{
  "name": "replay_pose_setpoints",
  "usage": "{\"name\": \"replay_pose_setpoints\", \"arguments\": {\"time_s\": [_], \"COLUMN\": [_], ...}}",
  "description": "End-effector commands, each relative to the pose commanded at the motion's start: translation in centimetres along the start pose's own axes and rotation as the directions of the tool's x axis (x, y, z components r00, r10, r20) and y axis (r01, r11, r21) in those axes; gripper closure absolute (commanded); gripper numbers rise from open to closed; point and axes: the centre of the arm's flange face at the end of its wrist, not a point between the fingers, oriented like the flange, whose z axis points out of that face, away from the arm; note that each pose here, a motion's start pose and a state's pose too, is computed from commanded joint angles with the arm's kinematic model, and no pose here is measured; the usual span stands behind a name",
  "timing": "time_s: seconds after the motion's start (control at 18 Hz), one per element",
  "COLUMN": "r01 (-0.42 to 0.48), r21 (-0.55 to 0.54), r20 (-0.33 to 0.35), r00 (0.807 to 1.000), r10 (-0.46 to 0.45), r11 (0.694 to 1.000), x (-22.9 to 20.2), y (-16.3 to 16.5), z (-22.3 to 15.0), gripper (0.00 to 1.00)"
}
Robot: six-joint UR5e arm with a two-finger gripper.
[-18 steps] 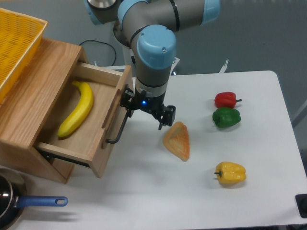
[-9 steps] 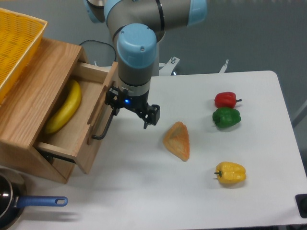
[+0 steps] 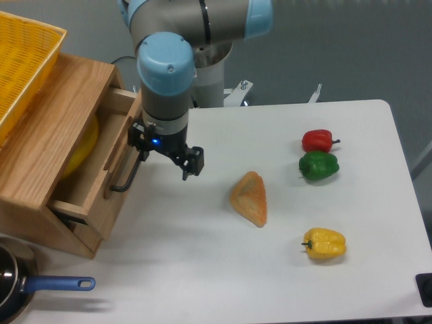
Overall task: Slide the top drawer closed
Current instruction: 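Push the drawer front with the gripper into the wooden cabinet, then press the drawer front fully shut with the gripper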
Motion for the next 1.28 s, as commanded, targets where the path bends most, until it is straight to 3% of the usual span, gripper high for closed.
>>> {"name": "replay_pose_setpoints", "arguments": {"time_s": [1.28], "r01": [-0.043], "r21": [0.013], "r20": [-0.015], "r00": [0.999], "r10": [0.044], "r11": [0.999], "x": [2.8], "y": [-1.0], "z": [0.0], "gripper": [0.0]}}
